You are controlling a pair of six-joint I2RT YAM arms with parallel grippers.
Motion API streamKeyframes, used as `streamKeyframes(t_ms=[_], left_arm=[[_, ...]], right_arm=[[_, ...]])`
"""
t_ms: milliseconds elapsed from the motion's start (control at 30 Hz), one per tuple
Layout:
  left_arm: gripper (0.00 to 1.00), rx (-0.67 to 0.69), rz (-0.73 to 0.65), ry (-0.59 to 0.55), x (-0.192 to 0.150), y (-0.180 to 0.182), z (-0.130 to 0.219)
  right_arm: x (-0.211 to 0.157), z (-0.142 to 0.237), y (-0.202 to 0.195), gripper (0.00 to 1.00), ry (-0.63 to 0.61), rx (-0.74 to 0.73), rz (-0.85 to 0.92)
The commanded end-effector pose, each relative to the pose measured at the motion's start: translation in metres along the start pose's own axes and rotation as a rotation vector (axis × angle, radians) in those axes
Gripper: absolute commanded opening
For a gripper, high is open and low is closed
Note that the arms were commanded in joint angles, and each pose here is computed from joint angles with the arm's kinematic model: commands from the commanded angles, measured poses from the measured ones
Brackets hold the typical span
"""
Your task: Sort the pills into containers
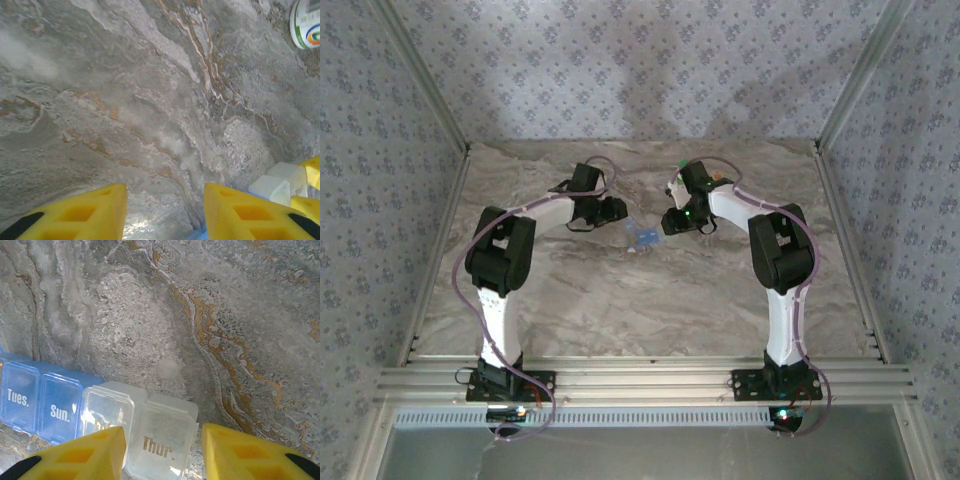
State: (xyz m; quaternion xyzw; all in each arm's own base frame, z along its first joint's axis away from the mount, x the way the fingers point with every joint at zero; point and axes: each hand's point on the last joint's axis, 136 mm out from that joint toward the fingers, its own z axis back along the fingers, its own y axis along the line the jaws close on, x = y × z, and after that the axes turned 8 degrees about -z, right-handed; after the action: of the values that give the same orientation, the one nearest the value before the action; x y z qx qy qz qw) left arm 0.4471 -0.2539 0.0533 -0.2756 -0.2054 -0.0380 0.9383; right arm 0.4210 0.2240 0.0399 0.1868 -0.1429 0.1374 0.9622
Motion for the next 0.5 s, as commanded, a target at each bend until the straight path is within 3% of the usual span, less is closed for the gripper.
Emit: streamKeyframes(t_ms=[0, 467], left_arm=[[0.43, -0.038, 0.001, 0.032, -0.003, -0.009, -0.002], [0.35, -0.133, -0.014, 0.037, -0.004, -0.039, 0.009]], right_arm=[[-0.018, -0.012, -0.008, 0.45, 0.072, -0.017, -0.039], [-0.021, -0.015, -0.009, 0.45, 0.079, -0.014, -0.057]])
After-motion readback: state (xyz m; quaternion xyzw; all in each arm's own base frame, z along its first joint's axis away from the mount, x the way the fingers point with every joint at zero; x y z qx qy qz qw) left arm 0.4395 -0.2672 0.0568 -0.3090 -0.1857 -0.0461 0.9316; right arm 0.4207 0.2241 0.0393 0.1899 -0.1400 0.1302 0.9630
